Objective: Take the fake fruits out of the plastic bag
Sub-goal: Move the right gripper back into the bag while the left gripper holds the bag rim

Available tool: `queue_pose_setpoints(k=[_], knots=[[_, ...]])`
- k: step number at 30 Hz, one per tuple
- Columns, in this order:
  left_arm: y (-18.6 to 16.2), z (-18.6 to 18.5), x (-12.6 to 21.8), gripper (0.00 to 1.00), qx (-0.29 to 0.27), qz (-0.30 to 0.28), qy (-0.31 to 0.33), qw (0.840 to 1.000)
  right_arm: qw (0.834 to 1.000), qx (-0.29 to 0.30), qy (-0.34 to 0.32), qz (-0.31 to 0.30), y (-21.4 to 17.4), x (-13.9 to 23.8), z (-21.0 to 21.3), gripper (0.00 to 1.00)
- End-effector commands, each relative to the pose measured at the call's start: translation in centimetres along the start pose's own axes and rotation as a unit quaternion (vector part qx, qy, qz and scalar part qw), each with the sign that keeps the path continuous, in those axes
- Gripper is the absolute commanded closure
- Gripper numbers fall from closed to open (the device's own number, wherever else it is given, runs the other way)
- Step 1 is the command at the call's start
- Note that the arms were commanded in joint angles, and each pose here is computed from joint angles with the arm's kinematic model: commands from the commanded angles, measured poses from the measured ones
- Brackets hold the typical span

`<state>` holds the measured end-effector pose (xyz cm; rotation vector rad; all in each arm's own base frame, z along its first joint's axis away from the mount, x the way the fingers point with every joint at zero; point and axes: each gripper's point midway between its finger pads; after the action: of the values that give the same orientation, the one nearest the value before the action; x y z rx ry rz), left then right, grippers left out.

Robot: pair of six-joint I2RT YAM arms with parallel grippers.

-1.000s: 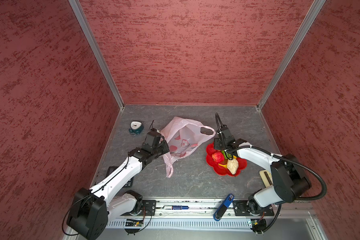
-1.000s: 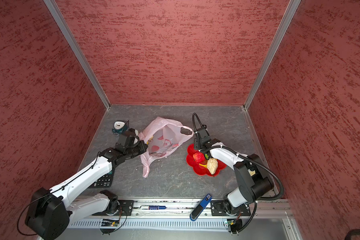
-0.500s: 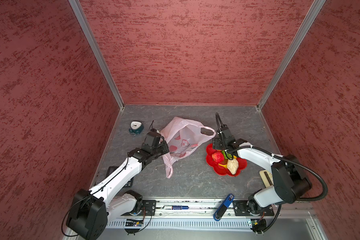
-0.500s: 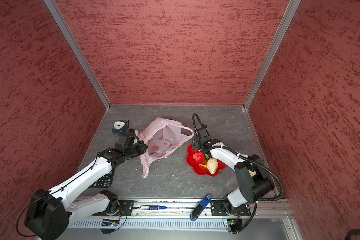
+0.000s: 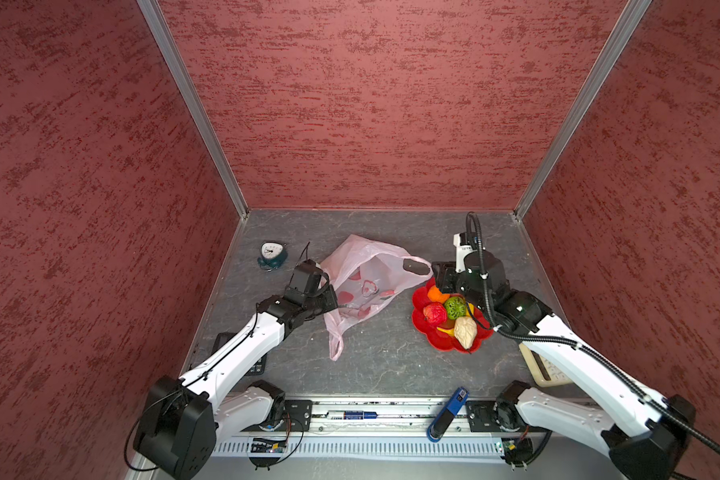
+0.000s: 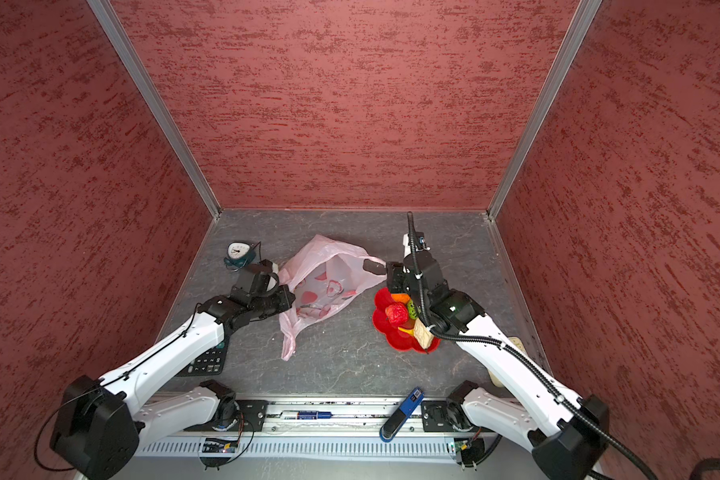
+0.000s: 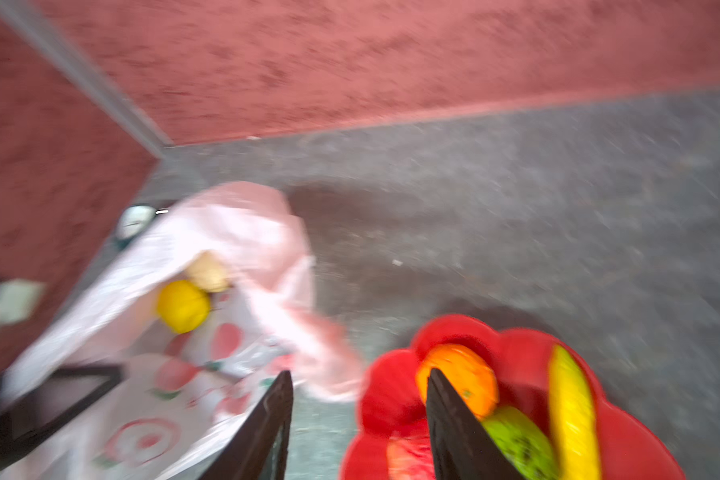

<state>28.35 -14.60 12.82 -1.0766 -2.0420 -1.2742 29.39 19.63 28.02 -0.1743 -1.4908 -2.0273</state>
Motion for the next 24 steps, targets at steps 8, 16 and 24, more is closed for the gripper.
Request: queue_pose_setpoints(k=[8, 16, 24], knots=[[0.5, 0.3, 0.9, 0.89, -0.014, -0.005, 0.01, 1.0, 0.961, 0.126, 0.233, 0.085, -6.9, -5.6, 16.6, 0.55], [0.5, 1.1, 1.6, 0.89, -0.017, -0.012, 0.02, 1.0, 0.964, 0.122, 0.192, 0.135, -12.8, -13.1, 16.2, 0.58], [-0.3, 2.1, 2.6, 0.89, -0.022, -0.008, 0.035, 0.999, 0.975, 0.07, 0.148, 0.153, -15.7, -18.1, 15.7, 0.49]])
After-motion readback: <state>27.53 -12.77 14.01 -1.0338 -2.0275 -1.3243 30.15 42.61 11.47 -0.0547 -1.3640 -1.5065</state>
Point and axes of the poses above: each gripper's point midway between its finger pads, its own x axis back along the fingers, its own z axis along the line the jaws close on, y = z × x, and after that the axes turned 5 degrees about -x, right-handed
